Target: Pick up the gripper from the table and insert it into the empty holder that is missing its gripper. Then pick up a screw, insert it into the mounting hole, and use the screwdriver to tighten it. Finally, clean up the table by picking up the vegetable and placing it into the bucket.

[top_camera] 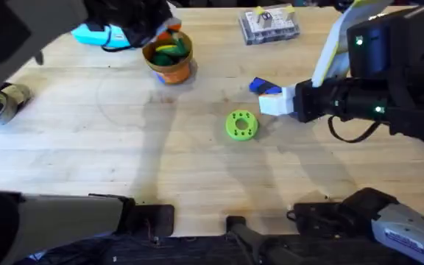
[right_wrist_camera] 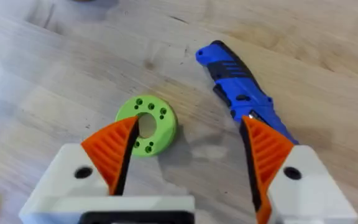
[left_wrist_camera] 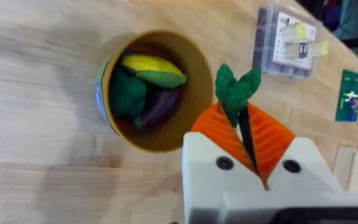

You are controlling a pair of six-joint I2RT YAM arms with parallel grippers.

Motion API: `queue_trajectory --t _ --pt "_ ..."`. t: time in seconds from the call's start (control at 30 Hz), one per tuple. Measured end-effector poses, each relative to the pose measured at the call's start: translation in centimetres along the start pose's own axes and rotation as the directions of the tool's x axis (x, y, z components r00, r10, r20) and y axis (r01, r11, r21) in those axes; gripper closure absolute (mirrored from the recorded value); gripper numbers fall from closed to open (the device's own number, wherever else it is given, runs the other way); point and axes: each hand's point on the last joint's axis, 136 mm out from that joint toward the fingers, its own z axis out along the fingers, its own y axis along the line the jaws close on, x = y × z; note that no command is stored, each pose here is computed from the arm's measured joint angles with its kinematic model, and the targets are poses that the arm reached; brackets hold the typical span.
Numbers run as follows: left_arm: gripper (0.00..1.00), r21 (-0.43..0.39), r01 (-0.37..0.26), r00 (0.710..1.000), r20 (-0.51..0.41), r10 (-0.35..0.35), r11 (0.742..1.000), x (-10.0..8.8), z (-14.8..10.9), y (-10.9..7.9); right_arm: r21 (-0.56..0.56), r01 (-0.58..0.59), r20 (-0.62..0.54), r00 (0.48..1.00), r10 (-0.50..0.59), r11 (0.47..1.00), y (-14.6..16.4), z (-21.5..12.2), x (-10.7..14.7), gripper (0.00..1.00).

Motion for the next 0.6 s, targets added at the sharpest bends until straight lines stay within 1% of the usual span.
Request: queue_trajectory --t 0.1,0.2,0.33,0.5,0.6 --pt "0.969 0.008 0.01 0.999 0.053 -0.011 1.0 -1.5 -1.6 0.1 0.0 0.0 0.0 1.0 0.0 1.0 0.0 0.0 0.0 0.043" --pt "0.969 -0.018 0.02 0.997 0.082 -0.018 1.0 -2.3 -1.9 0.8 0.0 0.0 0.0 1.0 0.0 1.0 0.0 0.0 0.0 0.043" --pt "0.969 -0.069 0.032 0.997 0.076 -0.026 0.997 -2.3 -0.7 2.0 0.0 0.0 0.0 1.0 0.0 1.0 0.0 0.0 0.0 0.043" --pt "0.984 -0.131 0.051 0.999 0.02 -0.048 0.99 -1.4 1.9 3.9 0.0 0.0 -0.002 1.0 0.0 1.0 0.0 0.0 0.1 0.043" --pt "0.982 -0.151 0.056 0.998 -0.005 -0.058 0.987 -0.9 2.9 4.6 0.0 0.0 -0.002 1.0 0.0 1.0 0.0 0.0 0.1 0.043"
